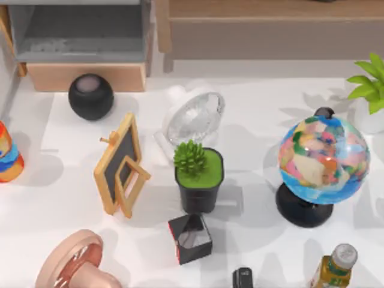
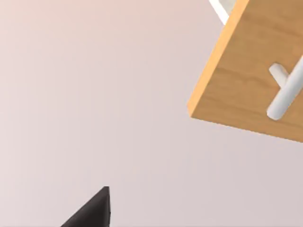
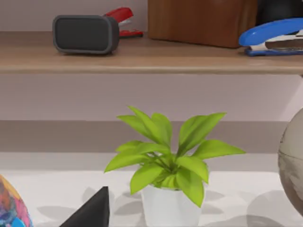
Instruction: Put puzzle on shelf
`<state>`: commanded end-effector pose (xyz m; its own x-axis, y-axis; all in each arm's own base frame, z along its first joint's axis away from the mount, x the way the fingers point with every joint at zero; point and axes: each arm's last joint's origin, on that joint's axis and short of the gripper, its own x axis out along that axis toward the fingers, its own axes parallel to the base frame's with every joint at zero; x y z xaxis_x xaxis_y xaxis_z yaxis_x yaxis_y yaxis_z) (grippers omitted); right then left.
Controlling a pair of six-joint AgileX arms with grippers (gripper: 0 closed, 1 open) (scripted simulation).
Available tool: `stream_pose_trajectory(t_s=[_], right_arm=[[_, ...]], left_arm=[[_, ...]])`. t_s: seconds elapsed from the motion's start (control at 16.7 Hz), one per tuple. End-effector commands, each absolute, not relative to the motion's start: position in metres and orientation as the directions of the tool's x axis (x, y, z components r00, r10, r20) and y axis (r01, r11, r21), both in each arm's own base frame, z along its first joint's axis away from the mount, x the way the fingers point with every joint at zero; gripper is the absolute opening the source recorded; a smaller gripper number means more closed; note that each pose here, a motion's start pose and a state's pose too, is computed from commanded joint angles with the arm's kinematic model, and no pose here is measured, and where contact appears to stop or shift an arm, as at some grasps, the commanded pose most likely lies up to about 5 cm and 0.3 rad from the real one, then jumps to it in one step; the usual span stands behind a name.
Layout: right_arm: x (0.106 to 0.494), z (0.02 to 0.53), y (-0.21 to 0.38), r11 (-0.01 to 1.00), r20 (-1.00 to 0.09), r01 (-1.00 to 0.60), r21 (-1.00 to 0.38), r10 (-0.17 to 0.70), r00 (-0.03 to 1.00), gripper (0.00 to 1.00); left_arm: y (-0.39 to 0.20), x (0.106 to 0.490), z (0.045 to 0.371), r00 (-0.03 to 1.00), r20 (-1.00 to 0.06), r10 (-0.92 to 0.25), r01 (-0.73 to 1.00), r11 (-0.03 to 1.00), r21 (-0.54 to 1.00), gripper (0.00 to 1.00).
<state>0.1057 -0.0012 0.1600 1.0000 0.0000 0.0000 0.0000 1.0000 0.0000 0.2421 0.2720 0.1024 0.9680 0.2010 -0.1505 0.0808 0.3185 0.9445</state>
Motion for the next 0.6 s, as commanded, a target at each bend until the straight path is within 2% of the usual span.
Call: stream_pose_trajectory(t_s=[0.3,0.6], right_arm=[[0.106,0.160,-0.001,1.000,0.000,0.000,0.000,0.000,1.000,1.00],[0.106,0.160,-0.001,1.000,0.000,0.000,0.000,0.000,1.000,1.00]], left_arm=[[0.337,0.274,0.140,0.913,-0.280,0.296,0.063,0.576,0.815,1.00],[0.359,0.327,0.198,0.845,-0.445,0.295,0.051,0.785,0.617,1.00]])
